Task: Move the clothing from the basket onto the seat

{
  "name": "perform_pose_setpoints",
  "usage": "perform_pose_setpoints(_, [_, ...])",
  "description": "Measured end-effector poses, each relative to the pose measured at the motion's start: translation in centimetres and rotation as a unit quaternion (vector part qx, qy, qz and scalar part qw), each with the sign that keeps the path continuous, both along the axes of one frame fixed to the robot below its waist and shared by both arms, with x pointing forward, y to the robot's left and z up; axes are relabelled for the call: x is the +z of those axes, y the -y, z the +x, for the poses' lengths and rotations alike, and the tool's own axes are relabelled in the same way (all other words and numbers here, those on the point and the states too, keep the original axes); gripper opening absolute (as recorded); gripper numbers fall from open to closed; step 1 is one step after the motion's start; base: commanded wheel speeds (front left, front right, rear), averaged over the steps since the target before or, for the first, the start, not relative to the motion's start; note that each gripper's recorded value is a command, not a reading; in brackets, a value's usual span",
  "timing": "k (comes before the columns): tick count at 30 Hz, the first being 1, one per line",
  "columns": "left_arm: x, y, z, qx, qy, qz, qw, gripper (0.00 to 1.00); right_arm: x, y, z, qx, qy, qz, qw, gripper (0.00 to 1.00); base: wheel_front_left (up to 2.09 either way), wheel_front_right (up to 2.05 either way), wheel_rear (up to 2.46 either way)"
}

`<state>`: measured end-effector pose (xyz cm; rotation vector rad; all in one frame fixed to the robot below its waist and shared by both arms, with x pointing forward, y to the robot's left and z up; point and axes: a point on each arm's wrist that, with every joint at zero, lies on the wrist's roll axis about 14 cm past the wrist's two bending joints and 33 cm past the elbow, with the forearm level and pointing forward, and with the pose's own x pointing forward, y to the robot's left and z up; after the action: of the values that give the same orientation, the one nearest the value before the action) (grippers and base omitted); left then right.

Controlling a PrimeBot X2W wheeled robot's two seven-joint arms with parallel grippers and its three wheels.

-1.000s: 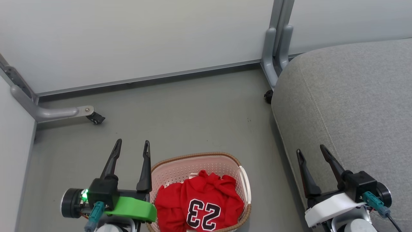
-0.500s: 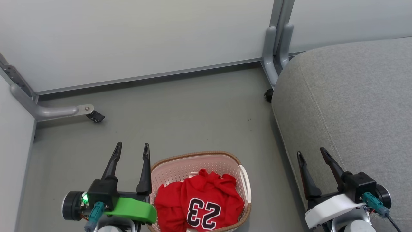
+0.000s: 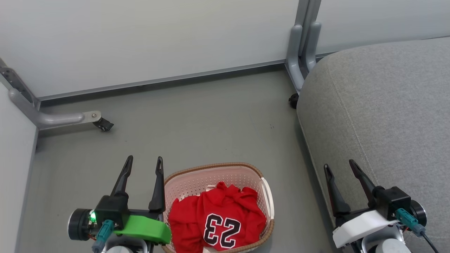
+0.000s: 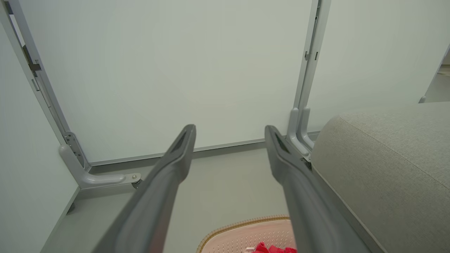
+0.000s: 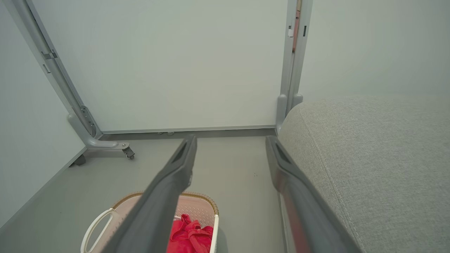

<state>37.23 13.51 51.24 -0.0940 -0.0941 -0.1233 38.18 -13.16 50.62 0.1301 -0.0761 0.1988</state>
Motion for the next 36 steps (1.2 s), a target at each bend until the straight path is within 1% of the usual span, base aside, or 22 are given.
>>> perform_pose_setpoints(4, [-0.5, 0.6, 0.2, -0.013, -0.008, 0.001, 1.000, 1.00, 0.0, 0.1, 0.1, -0.001, 0.000, 0.000, 1.000, 1.00, 0.00, 0.00, 0.00])
perform_pose_setpoints(11, [-1.4, 2.5, 1.7, -0.054, -0.019, 0.011, 0.998, 1.00, 0.0, 0.5, 0.7, -0.007, 0.002, 0.001, 1.000, 1.00, 0.00, 0.00, 0.00])
perform_pose_setpoints(20, [-3.7, 5.5, 4.4, -0.117, -0.047, 0.037, 0.991, 1.00, -0.3, 1.6, 2.1, -0.023, 0.000, 0.000, 1.000, 1.00, 0.00, 0.00, 0.00])
perform_pose_setpoints(27, [-6.3, 8.4, 6.7, -0.176, -0.073, 0.064, 0.980, 1.00, -0.5, 2.7, 3.7, -0.039, 0.001, 0.001, 0.999, 1.00, 0.00, 0.00, 0.00])
perform_pose_setpoints(34, [-10.4, 10.9, 8.6, -0.234, -0.112, 0.095, 0.961, 1.00, -1.0, 3.6, 5.6, -0.050, 0.002, 0.003, 0.999, 1.00, 0.00, 0.00, 0.00])
perform_pose_setpoints(36, [-11.7, 11.8, 8.9, -0.255, -0.122, 0.105, 0.954, 1.00, -1.2, 3.9, 6.2, -0.054, 0.001, 0.003, 0.999, 1.00, 0.00, 0.00, 0.00])
